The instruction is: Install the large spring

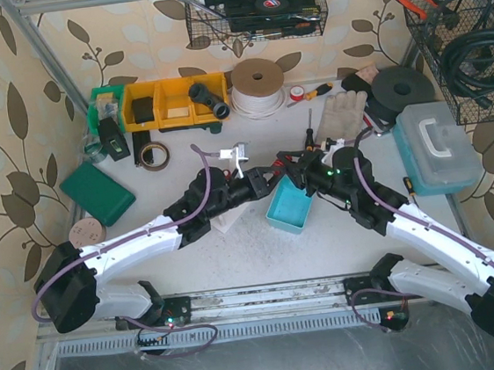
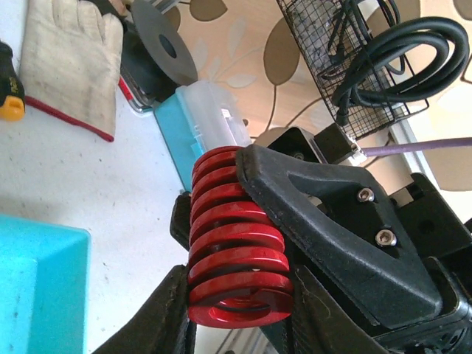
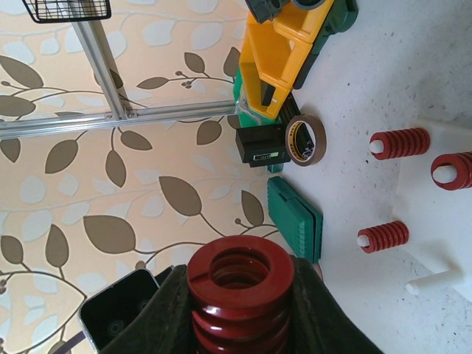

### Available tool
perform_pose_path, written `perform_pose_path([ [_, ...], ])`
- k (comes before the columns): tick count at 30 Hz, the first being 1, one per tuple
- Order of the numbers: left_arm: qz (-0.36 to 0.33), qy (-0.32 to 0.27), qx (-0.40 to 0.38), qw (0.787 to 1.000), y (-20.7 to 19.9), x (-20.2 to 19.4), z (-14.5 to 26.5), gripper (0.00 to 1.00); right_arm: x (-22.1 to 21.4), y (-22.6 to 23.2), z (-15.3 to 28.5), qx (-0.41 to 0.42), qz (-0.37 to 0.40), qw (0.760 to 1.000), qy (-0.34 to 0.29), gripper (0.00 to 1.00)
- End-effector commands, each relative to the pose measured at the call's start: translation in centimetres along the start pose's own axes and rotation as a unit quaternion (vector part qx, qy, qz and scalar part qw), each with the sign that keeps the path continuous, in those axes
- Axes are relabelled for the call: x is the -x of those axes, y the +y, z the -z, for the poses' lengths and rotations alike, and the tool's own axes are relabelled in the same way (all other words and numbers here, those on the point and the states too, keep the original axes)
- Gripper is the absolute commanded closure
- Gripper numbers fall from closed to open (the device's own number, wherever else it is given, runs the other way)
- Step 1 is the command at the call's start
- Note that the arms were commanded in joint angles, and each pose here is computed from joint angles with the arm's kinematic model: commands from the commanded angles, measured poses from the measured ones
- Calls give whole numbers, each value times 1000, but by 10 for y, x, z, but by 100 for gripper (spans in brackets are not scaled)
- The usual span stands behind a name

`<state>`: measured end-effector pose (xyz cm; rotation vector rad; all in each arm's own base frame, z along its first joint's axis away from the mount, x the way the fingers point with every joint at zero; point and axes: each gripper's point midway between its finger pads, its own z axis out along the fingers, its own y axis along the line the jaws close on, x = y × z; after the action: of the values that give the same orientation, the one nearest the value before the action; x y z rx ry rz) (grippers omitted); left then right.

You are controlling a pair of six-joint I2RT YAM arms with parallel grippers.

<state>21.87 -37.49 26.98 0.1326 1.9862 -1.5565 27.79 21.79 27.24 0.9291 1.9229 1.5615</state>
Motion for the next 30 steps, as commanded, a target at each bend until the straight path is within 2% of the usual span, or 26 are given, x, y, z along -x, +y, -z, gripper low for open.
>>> perform_pose_path([
  [1, -12, -25, -41, 999, -30, 14, 1, 75, 0, 7, 5, 15, -4, 1000, -2, 100],
  [4, -13, -24, -32, 999, -27, 14, 2, 83, -1, 6, 6, 14, -3, 1000, 0, 100],
  [7, -14, -26, -20, 999, -22, 13, 5, 87, -2, 3, 6, 10, 1, 1000, 2, 100],
  [10, -18, -28, -3, 999, -19, 15, 9, 99, -2, 2, 6, 5, 13, 1000, 4, 100],
  [13, -32, -16, 29, 999, -15, 15, 12, 100, -10, 4, 7, -12, 62, 998, 30, 100],
  [14, -39, -12, 40, 998, -15, 16, 14, 100, -11, 3, 9, -26, 83, 996, 33, 90],
  [15, -50, -5, 53, 997, -13, 15, 16, 100, -12, 2, 11, -38, 106, 993, 37, 77],
  [17, -59, 8, 76, 995, -10, 14, 21, 100, -11, -1, 16, -58, 135, 988, 39, 44],
  [18, -66, 16, 87, 994, -9, 12, 24, 100, -9, -6, 19, -72, 145, 986, 36, 34],
  [19, -70, 23, 100, 992, -6, 11, 28, 100, -6, -11, 22, -88, 154, 984, 30, 28],
  [24, -84, 62, 183, 978, 13, 3, 56, 100, 15, -31, 40, -145, 233, 961, -12, 16],
  [30, -113, 107, 275, 949, 34, -6, 98, 100, 27, -59, 41, -203, 304, 931, -16, 15],
])
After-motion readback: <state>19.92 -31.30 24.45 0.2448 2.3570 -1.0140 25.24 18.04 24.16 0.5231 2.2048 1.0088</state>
